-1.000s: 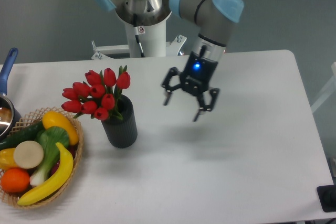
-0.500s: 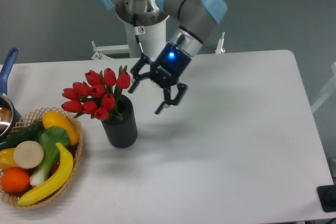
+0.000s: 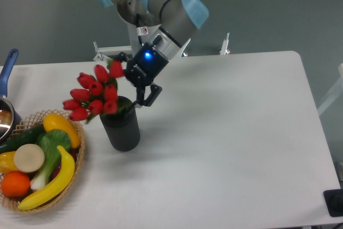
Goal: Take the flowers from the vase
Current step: 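Close the gripper around the red tulip stems at the vase rim, then lift the tulip bunch up out of the vase and carry it aside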
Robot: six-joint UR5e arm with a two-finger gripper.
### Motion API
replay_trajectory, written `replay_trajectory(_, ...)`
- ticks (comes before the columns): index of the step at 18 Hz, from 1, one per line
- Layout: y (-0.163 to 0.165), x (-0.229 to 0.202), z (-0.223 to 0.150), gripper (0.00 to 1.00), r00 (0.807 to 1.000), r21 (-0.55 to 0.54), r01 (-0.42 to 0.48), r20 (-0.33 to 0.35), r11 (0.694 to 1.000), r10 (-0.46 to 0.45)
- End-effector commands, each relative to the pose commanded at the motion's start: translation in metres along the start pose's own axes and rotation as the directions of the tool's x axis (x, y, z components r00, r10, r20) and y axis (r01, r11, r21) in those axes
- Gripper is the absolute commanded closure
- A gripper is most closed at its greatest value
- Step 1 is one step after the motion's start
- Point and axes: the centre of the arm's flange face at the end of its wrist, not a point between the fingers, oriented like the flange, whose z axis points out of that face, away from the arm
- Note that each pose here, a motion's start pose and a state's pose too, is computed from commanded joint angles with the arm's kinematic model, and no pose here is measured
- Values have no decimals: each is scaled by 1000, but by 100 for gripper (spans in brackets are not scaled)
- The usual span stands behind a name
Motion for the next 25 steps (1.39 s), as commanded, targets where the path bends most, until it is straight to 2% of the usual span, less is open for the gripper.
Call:
replay_trajectory(4,0,3,10,0,1000,-3,-5,-22,1000,5)
replay_trajectory(5,0,3,10,7,1000,-5,-5,-22,1000,5)
replay_trajectory(6,-1,3,9,31,1000,-4,-6,-21,1000,6)
replay_trajectory(7,0,3,9,61,1000,-12,-8,-19,1000,8)
replay_trajectory(8,0,2,9,86,1000,-20,-11,-15,1000,11)
replay_trajectory(9,0,0,10,100,1000,-21,-11,-14,1000,11)
replay_trajectory(18,-15,-15,-12,100,999,-2,-15,36,1000,15)
replay_trajectory(25,-45,-20,-49,100,995,81,44,90,996,-51)
